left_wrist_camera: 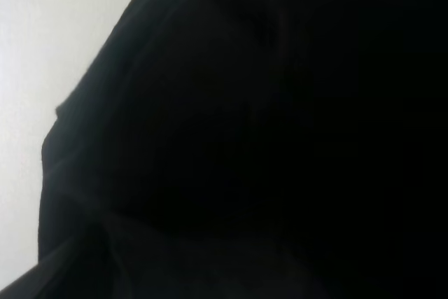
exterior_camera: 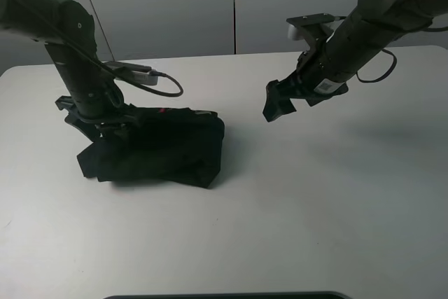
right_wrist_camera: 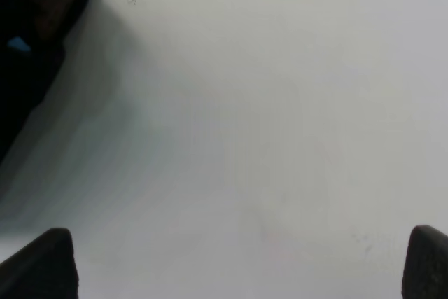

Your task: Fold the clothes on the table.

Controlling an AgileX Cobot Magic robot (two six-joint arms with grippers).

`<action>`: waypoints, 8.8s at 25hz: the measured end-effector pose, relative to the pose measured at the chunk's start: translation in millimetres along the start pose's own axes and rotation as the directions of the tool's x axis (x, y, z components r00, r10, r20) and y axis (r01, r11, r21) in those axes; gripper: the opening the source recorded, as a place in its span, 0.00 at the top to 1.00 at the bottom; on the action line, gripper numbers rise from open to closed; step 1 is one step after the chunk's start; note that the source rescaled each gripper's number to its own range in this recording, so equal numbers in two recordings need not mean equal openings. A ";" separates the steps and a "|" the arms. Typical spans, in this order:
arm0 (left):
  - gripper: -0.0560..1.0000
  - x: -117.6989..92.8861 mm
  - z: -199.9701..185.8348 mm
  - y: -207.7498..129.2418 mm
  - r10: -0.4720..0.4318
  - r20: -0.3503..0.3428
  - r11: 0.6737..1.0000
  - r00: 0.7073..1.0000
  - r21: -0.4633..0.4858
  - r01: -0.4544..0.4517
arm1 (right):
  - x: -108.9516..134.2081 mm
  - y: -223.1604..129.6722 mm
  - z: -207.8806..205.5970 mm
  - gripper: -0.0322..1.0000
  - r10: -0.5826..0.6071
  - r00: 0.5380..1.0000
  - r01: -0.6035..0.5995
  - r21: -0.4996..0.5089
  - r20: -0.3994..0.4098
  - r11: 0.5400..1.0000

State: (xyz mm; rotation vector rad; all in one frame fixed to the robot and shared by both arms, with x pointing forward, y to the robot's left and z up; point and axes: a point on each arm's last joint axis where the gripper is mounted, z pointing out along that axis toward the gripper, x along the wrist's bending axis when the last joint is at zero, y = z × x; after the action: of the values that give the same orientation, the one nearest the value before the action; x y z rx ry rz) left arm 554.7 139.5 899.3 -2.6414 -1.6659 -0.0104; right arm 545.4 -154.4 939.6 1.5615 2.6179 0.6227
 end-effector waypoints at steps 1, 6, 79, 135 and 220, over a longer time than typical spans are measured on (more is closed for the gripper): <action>0.01 0.4 4.0 0.2 0.000 -0.002 1.000 1.000 -0.002 0.000 | 0.0 0.0 0.0 0.00 0.002 1.000 -0.002 0.000 0.000 1.000; 0.01 8.6 14.9 2.7 -0.046 0.016 0.999 0.999 -0.007 0.046 | 0.2 -0.6 0.0 0.00 0.006 1.000 -0.006 0.007 -0.002 1.000; 0.01 11.1 -172.1 -385.1 -0.014 0.070 0.473 0.997 -0.878 0.069 | 67.1 -272.8 -218.0 0.00 -0.091 0.992 0.126 -0.569 0.089 0.812; 0.01 8.6 -149.5 -363.1 -0.277 0.059 0.431 0.959 -0.885 0.179 | 62.3 -273.8 -217.1 0.00 0.213 0.936 0.016 -0.638 0.281 0.770; 0.01 8.8 -149.5 -363.2 -0.276 0.049 0.433 0.960 -0.885 0.169 | 65.2 -279.6 -218.5 0.00 0.191 0.936 0.056 -0.659 0.296 0.750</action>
State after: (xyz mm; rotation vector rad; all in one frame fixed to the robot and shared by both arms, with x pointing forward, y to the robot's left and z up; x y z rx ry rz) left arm 231.4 300.9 1053.4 -2.8111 -2.4251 -1.3981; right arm 229.2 -285.6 1053.5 1.3644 1.7818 1.0263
